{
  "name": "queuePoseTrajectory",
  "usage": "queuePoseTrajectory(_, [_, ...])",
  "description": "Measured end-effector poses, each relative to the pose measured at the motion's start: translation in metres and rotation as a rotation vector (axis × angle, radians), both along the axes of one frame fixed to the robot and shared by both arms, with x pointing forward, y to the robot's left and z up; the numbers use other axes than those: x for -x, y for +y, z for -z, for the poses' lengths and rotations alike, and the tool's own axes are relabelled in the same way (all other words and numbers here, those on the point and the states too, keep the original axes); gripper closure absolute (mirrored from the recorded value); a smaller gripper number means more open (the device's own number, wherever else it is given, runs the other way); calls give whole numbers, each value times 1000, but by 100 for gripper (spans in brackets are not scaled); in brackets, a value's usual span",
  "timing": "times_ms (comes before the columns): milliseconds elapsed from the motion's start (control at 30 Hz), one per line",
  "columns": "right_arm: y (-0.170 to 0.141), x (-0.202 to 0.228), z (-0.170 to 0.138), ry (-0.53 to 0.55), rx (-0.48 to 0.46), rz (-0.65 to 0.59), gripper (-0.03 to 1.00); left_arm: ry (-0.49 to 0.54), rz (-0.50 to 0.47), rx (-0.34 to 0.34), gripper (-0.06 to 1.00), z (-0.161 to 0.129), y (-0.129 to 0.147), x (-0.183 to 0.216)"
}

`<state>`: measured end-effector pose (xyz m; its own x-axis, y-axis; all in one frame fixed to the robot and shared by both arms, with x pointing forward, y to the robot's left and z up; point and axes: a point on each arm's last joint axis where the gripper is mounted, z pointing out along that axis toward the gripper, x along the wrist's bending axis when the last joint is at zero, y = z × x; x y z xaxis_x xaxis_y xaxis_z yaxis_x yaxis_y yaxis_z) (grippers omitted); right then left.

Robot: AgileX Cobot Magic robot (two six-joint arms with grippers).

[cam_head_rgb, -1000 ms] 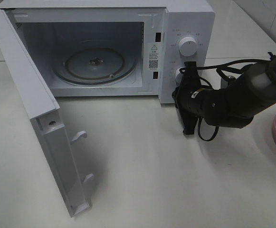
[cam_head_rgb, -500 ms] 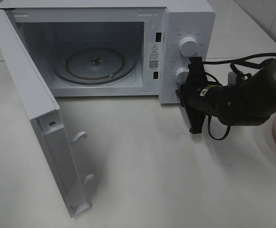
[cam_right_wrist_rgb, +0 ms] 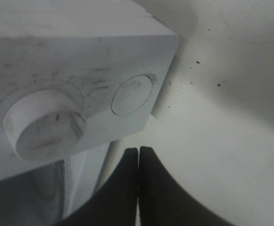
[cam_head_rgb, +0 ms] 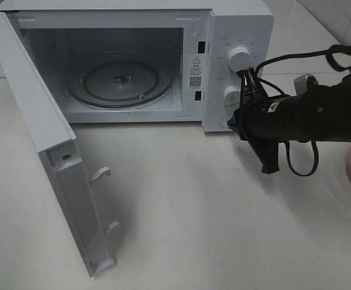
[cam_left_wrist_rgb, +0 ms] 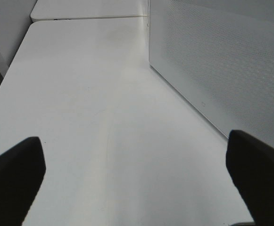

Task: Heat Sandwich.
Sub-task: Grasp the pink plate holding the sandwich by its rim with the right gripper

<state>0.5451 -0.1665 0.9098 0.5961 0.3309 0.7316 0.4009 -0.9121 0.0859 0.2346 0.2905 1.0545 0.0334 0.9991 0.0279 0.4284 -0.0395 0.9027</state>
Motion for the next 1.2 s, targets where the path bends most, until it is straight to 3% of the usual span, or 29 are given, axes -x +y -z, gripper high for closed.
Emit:
queuePoseTrajectory(100, [0,5,-4,18,65,-78,94,0,0,0,-4,0,0,0])
queuePoseTrajectory(133, [0,10,-7,47,135,-167,94,0,0,0,-4,0,0,0])
queuePoseTrajectory(267, [-1,19,-12,78,240,-315,93,0,0,0,-4,0,0,0])
queuePoseTrajectory(333, [-2,27,-17,96,335,-466,92,0,0,0,-4,0,0,0])
queuePoseTrajectory(433, [-2,32,-21,94,393,-564,91,0,0,0,-4,0,0,0])
queuePoseTrajectory(533, [-4,40,-28,80,495,-736,91,0,0,0,-4,0,0,0])
queuePoseTrajectory(567, [-4,40,-28,80,495,-736,91,0,0,0,-4,0,0,0])
queuePoseTrajectory(633, [-6,47,-35,71,581,-880,90,0,0,0,-4,0,0,0])
queuePoseTrajectory(767, [-11,57,-43,71,674,-1038,88,0,0,0,-4,0,0,0])
queuePoseTrajectory(967, [-21,68,-57,93,759,-1146,85,0,0,0,-4,0,0,0])
queuePoseTrajectory(1200, [-48,70,-64,179,757,-1119,74,0,0,0,-4,0,0,0])
